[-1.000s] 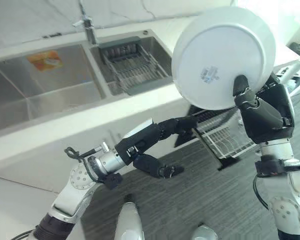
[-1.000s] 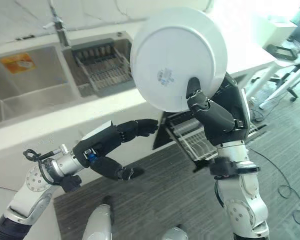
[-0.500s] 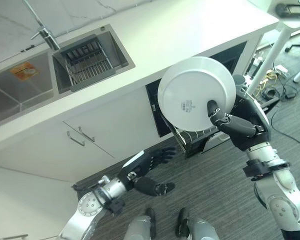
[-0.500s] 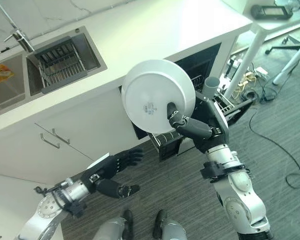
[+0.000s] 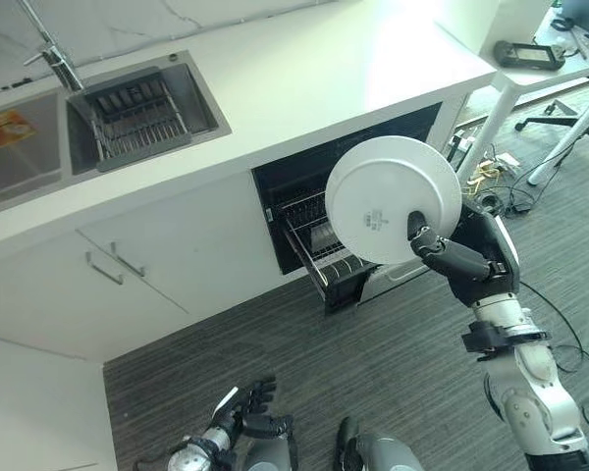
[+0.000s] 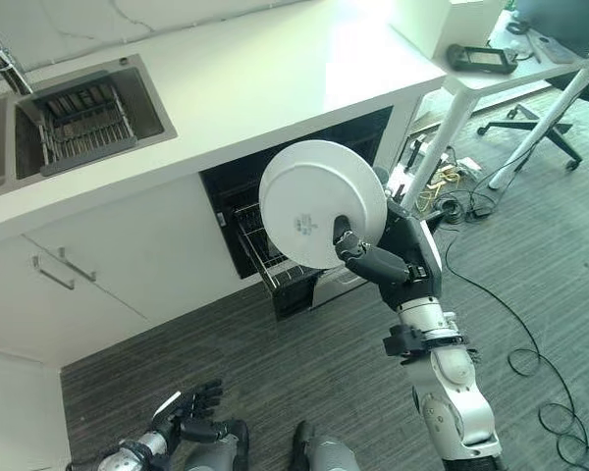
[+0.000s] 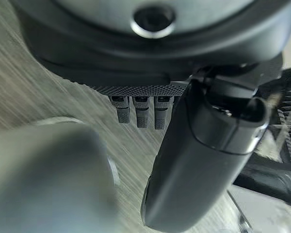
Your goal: Place the dishes in the dishwasher.
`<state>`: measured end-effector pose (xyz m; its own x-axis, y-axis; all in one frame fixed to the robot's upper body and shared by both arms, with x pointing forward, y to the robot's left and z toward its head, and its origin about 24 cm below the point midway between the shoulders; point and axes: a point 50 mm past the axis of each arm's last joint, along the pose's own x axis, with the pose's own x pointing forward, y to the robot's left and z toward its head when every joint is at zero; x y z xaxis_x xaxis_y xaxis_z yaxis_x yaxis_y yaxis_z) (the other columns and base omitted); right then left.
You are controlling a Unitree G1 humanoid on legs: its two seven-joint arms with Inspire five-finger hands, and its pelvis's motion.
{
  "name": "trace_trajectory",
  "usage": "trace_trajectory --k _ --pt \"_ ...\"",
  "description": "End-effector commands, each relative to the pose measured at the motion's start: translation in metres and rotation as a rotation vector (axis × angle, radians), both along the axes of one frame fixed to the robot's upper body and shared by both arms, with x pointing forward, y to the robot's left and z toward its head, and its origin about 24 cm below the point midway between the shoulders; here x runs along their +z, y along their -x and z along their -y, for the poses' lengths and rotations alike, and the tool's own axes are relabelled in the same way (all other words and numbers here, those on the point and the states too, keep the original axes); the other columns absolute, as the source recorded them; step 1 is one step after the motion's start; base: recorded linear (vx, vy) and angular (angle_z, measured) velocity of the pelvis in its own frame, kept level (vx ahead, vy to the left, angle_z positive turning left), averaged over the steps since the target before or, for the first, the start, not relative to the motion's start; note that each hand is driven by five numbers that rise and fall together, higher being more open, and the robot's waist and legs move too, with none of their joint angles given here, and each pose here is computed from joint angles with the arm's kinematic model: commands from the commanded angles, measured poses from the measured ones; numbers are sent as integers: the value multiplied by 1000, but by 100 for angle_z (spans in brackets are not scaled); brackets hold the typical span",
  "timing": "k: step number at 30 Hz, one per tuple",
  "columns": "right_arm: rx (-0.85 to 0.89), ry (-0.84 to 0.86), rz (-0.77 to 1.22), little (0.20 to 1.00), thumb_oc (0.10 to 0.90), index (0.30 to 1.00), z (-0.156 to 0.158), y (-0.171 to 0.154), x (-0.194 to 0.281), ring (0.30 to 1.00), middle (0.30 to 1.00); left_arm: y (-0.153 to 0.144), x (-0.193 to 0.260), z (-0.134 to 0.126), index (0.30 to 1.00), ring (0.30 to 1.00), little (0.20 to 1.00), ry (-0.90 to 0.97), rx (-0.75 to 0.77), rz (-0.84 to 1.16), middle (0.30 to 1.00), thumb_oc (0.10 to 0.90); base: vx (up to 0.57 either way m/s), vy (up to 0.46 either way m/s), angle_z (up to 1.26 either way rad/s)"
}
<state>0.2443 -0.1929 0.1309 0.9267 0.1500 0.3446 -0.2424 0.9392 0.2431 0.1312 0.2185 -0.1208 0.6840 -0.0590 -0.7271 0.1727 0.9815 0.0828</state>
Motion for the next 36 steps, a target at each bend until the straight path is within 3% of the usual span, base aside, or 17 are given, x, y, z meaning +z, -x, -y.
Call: trace_trajectory --k 1,7,19,27,31,36 --pt "29 -27 414 300 400 300 -7 11 63 300 300 -13 13 -18 900 900 900 -120 2 87 900 800 102 138 -15" --pt "18 -8 404 300 400 300 -9 9 56 300 300 40 -26 -30 900 900 900 -103 214 -236 900 800 168 64 -23" --pt "-81 103 355 300 400 300 5 2 58 300 300 77 -36 -42 900 900 900 -81 453 -429 900 800 207 -362 56" --pt "-304 248 354 300 400 300 32 3 65 300 300 100 -45 -21 900 900 900 -105 410 -487 900 800 54 -210 62" --pt "-398 288 375 300 400 300 36 2 68 300 300 102 -46 -20 900 900 900 -148 348 -513 900 800 12 57 18" --pt "-415 271 377 300 400 300 37 2 66 300 300 107 -46 -27 900 900 900 -168 386 -548 900 800 56 101 -39"
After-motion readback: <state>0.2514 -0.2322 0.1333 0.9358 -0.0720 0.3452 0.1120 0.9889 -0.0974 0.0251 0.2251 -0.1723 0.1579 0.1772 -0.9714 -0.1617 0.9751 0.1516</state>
